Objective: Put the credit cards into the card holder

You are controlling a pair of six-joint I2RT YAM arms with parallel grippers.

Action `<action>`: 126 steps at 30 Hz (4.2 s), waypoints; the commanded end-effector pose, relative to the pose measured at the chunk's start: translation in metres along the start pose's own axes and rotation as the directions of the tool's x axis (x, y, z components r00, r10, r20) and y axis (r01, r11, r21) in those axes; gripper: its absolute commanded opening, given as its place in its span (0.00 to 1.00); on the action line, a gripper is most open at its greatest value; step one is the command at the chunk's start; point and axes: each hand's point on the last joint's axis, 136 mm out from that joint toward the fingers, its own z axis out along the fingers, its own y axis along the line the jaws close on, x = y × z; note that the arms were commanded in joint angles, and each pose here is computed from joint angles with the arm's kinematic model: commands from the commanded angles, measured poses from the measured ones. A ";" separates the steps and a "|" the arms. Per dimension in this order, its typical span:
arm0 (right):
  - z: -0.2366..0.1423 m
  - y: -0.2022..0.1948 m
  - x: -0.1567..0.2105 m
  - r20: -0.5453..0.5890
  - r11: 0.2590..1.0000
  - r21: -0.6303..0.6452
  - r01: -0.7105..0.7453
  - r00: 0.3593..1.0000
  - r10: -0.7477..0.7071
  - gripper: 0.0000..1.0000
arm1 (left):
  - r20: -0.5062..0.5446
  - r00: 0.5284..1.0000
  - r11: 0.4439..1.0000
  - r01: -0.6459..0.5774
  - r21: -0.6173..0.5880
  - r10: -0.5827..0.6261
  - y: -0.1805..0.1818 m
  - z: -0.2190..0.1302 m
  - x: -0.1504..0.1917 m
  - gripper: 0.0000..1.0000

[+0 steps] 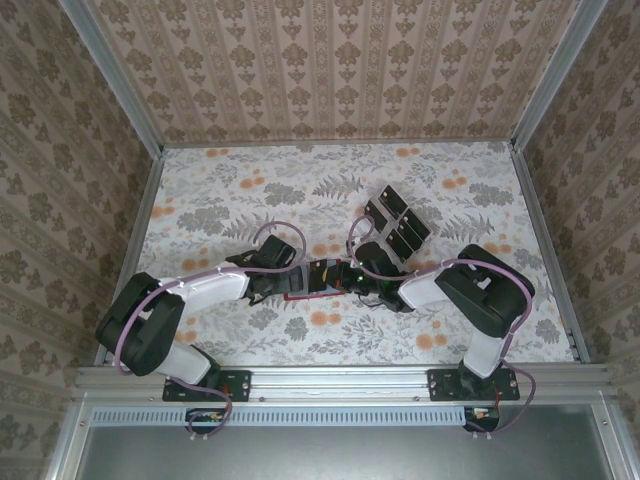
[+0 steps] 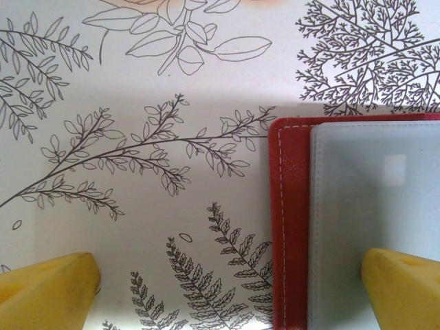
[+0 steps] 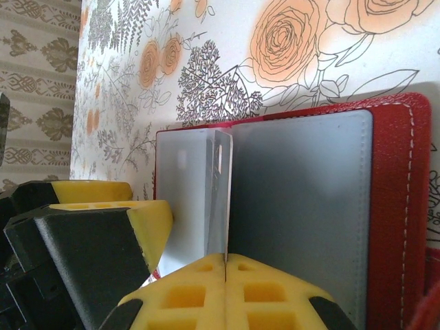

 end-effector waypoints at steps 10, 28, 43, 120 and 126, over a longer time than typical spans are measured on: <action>0.008 -0.011 0.014 -0.070 1.000 -0.004 -0.028 0.997 0.027 0.00 | -0.117 0.993 0.992 -0.019 -0.128 0.004 0.034 0.006 0.037 1.00; -0.001 -0.023 0.006 -0.036 0.999 0.029 -0.044 0.998 0.045 0.00 | -0.119 0.993 0.991 -0.018 -0.130 0.003 0.035 0.007 0.038 1.00; 0.003 -0.018 0.008 -0.065 0.999 0.015 -0.031 0.997 0.032 0.00 | -0.118 0.993 0.992 -0.015 -0.128 0.000 0.034 0.007 0.038 1.00; 0.026 0.003 0.029 -0.234 0.997 0.071 0.025 0.972 -0.007 0.39 | -0.026 0.999 0.995 0.033 -0.097 -0.036 0.042 -0.024 -0.007 1.00; 0.014 0.014 0.019 -0.253 0.988 0.118 0.102 0.965 -0.070 0.50 | -0.028 0.998 0.992 0.061 -0.107 -0.064 0.057 -0.025 -0.003 1.00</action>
